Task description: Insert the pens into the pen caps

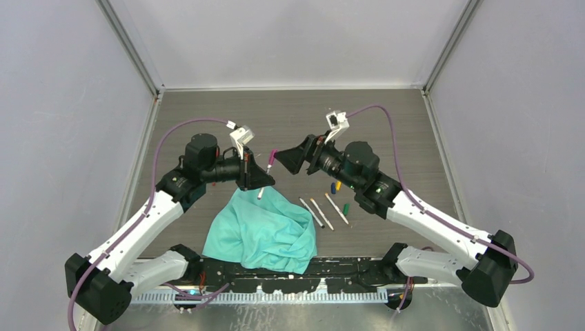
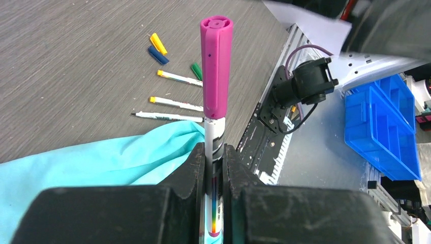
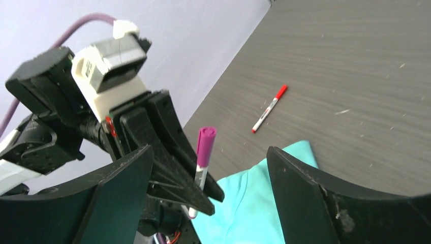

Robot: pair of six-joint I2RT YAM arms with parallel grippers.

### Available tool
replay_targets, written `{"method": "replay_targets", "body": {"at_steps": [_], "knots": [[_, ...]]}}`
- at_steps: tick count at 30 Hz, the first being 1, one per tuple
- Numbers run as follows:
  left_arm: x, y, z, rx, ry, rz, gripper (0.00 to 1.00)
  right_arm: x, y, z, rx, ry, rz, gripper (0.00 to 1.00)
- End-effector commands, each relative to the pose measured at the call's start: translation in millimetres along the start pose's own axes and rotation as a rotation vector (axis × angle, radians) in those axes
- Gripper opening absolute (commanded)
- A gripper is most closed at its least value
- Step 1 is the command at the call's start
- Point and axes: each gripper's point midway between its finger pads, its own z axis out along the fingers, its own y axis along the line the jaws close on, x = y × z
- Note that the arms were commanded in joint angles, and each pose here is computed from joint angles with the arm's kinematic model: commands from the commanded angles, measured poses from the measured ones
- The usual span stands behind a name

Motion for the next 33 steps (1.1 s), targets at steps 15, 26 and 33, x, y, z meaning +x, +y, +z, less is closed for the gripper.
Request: {"method": "replay_targets", "body": {"at_steps": [15,26,33], "knots": [[-20.3,-16.7,-4.6,0.062,-0.047,0.094,0.00,-35.7,27.2,27.5,-0.148,0.058,-0.079,0.66],[-19.1,-14.7,-2.6,0.061,-0.038,0.086,0.00,-21.9,25.6,34.1,-0.160,0.092,-0.087,0.44],[-19.4,-14.6,-2.5,0.061,-0.040,0.087,0.00,-15.4,25.9,37.0,-0.179,0.120,-0.084,0.29]]}}
